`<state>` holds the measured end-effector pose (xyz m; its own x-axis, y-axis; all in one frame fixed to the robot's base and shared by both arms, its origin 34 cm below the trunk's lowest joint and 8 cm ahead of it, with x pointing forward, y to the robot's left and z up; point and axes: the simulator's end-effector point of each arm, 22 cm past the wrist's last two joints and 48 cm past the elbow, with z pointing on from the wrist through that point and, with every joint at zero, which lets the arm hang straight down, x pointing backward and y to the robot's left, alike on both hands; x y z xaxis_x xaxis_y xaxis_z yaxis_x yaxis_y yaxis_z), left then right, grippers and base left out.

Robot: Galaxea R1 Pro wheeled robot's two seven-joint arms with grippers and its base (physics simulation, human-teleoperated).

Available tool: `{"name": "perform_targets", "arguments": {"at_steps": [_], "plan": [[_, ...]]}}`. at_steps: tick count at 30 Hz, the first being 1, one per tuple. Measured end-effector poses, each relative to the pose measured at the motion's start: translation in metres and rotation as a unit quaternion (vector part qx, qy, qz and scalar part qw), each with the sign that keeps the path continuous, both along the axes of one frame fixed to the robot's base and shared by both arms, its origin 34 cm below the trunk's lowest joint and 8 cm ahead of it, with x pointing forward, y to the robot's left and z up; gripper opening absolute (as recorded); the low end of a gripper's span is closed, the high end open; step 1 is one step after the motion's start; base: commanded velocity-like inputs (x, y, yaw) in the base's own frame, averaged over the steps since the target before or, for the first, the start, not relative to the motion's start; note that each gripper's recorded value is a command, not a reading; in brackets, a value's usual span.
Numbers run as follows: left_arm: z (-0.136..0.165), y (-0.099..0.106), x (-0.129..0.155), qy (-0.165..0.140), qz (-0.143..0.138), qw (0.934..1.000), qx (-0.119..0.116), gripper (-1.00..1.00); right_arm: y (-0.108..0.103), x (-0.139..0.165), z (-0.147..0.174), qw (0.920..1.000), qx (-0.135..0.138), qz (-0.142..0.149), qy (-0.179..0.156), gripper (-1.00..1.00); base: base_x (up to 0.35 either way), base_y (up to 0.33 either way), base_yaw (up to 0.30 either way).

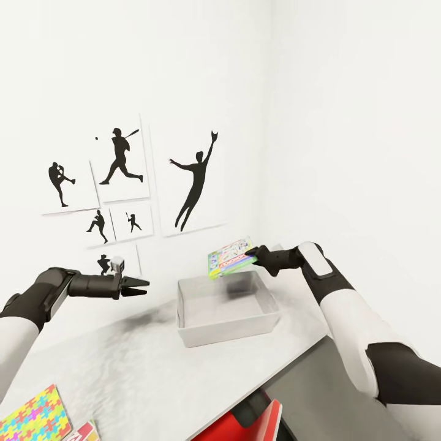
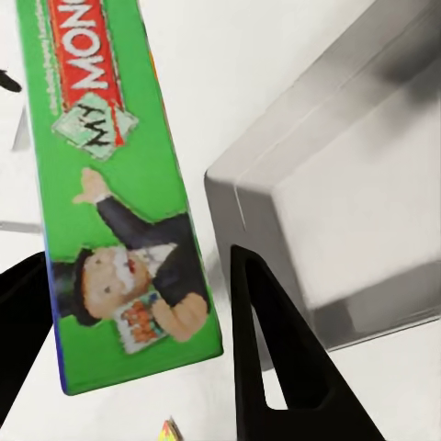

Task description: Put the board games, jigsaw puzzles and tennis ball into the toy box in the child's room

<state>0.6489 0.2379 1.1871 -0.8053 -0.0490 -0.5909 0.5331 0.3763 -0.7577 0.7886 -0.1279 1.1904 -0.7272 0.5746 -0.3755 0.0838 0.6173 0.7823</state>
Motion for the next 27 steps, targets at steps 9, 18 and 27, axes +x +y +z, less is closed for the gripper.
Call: {"name": "perform_targets", "arguments": {"at_steps": [9,18,27], "plan": [[0.007,-0.004,0.001,0.01,0.001,0.9999,-0.006,1.0,-0.005,0.001,-0.002,1.0,-0.001,-0.005,0.003,-1.0,0.0,0.0,0.0],[0.041,-0.02,0.0,-0.017,-0.014,0.9995,-0.022,1.0,-0.015,0.002,-0.005,0.9999,-0.004,-0.011,0.006,-1.0,0.0,0.0,0.0],[0.077,-0.021,0.007,-0.046,-0.017,0.998,-0.039,1.0,-0.016,0.003,-0.006,0.9999,-0.005,-0.013,0.007,-1.0,0.0,0.0,0.0]]}}
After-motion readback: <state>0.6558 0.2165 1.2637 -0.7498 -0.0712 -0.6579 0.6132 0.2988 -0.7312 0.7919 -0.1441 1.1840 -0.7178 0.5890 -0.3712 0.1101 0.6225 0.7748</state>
